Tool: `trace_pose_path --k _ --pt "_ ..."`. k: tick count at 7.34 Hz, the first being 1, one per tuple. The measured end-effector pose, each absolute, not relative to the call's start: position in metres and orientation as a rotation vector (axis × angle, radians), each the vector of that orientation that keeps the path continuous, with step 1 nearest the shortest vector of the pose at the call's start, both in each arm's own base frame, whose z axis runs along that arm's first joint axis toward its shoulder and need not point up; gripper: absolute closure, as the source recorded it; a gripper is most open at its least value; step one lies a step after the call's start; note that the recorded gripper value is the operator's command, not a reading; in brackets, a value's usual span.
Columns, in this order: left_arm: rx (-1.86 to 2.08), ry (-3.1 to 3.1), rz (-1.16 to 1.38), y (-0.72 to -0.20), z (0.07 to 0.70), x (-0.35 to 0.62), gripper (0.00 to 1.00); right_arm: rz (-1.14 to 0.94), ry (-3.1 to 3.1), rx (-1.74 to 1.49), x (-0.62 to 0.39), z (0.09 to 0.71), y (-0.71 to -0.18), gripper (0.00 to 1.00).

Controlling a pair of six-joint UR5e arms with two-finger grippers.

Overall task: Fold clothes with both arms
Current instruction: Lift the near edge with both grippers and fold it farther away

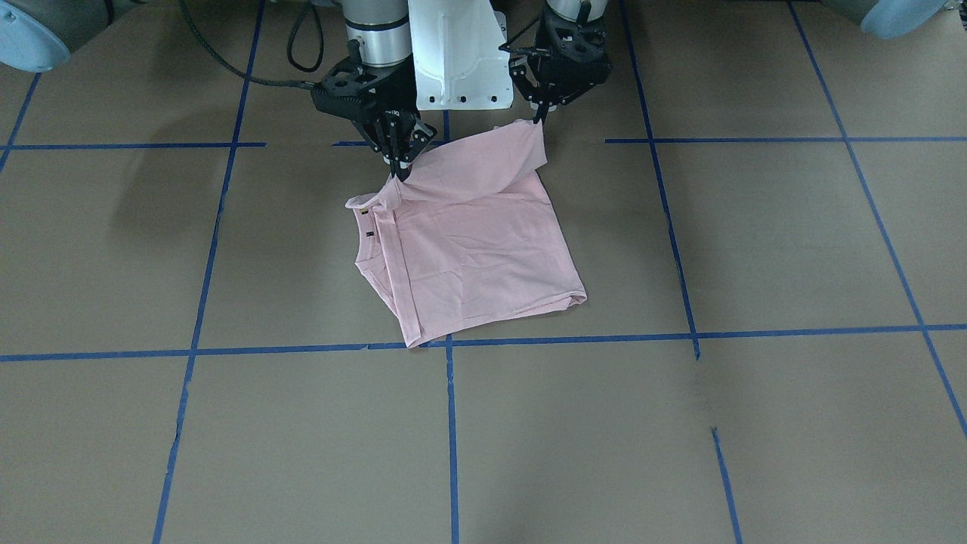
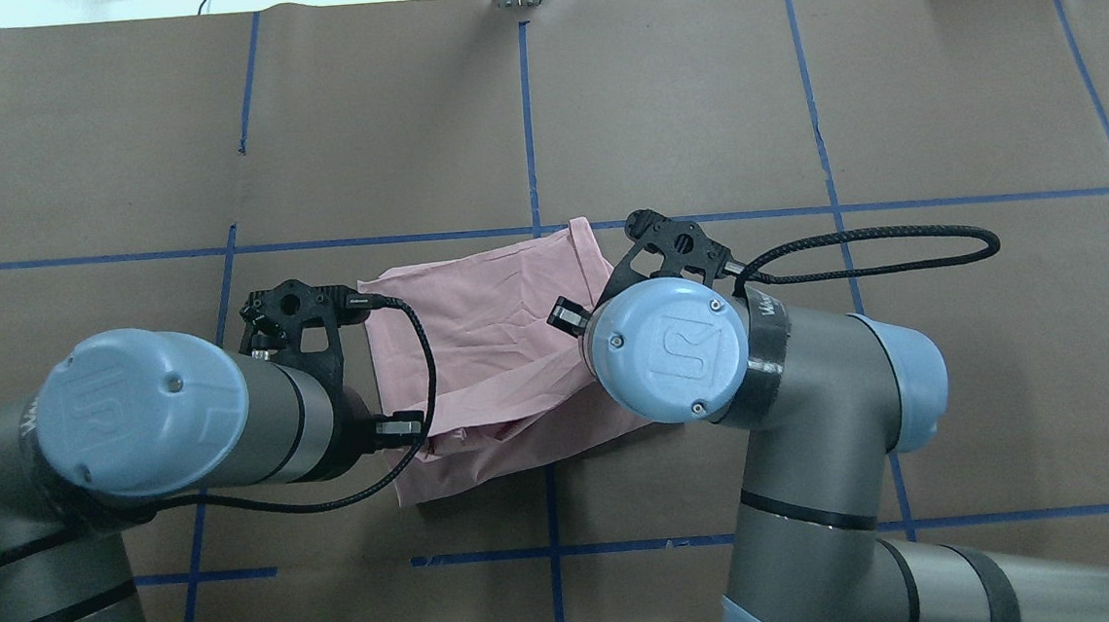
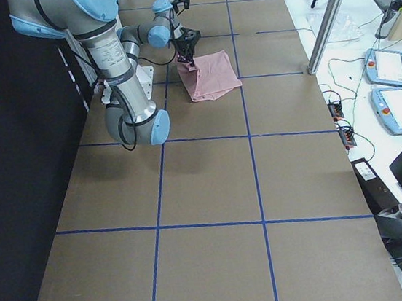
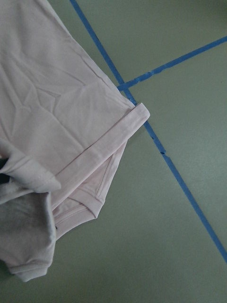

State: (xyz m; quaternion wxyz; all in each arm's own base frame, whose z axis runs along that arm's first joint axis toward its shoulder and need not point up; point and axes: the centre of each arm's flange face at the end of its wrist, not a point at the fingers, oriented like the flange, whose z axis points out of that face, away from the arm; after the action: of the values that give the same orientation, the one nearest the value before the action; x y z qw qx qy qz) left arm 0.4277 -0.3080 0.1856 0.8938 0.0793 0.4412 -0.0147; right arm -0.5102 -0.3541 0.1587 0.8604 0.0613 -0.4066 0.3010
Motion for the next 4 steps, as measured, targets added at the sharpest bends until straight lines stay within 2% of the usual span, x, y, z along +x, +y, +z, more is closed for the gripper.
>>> trace_pose_path --k 1,2,3,4 --pt "0.195 0.894 -0.035 -0.334 0.194 0.431 1.0 0.624 -0.841 0.15 -0.524 0.16 -0.378 0.69" --pt "0.237 0.868 -0.036 -0.37 0.207 0.433 0.37 0.615 -0.829 0.165 -0.547 0.163 -0.414 0.01" --pt "0.283 0.833 -0.047 -0.418 0.229 0.432 0.0 0.596 -0.809 0.176 -0.572 0.17 -0.464 0.0" --pt "0.33 0.796 -0.043 -0.468 0.25 0.425 0.0 0.573 -0.789 0.19 -0.587 0.178 -0.517 0.0"
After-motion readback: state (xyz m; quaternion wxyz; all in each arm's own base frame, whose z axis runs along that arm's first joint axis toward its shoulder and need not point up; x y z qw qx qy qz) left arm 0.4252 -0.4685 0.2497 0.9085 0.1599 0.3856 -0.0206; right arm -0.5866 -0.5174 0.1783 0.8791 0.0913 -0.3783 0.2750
